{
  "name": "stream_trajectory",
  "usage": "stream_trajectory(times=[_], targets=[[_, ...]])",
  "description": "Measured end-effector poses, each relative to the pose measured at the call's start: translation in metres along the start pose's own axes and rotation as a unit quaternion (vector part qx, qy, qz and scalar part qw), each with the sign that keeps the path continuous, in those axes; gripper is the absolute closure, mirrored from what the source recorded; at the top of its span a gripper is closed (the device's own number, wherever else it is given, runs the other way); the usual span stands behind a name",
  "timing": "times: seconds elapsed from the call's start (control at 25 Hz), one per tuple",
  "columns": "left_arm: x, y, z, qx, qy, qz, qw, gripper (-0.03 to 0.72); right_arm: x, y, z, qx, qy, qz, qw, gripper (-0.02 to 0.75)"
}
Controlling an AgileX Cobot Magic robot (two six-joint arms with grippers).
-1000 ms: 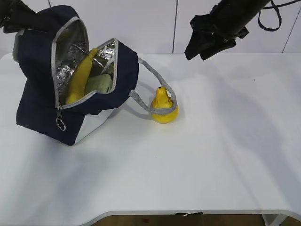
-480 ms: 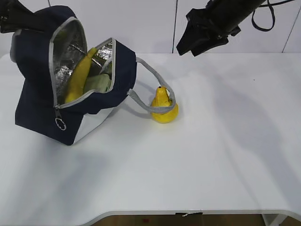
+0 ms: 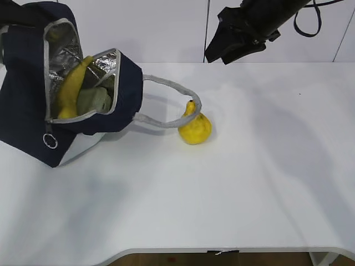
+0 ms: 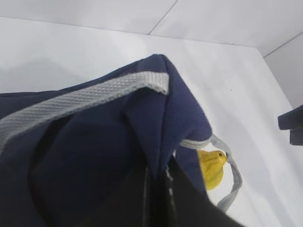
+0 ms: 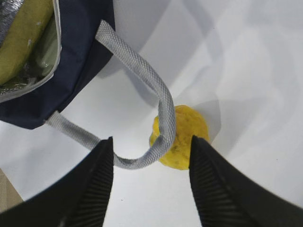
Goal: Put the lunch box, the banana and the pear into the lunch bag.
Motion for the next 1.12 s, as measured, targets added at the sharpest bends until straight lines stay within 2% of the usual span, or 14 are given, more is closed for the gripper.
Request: stream_trajectory(times=[0.68, 0.96, 1.12], targets=[[-0.001, 0.000, -0.005, -0.015, 0.001, 0.002, 1.000, 0.696, -0.001, 0.000, 0.001, 0.002, -0.005, 0.003, 1.000, 0.324], [-0.014, -0.006, -0.017, -0.020, 0.028, 0.011, 0.999, 0.696, -0.001, 0.000, 0.001, 0.003, -0.005, 0.003, 1.000, 0.324], [-0.015, -0.008, -0.019, -0.022, 0.032, 0.011, 0.999, 0.696, -0.001, 0.000, 0.002, 0.004, -0.005, 0.004, 1.000, 0.324]])
Point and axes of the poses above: a point on each arm's last joint axis where the gripper is mounted, y pointing out along that axis toward the gripper, x along the wrist's bending axis when the last joint is at zero, z = x × y, the point moved 9 cm from there along y, pointing out along that axis toward the gripper, and after that the axes turned 10 degrees about -y, right-handed, at the moved point
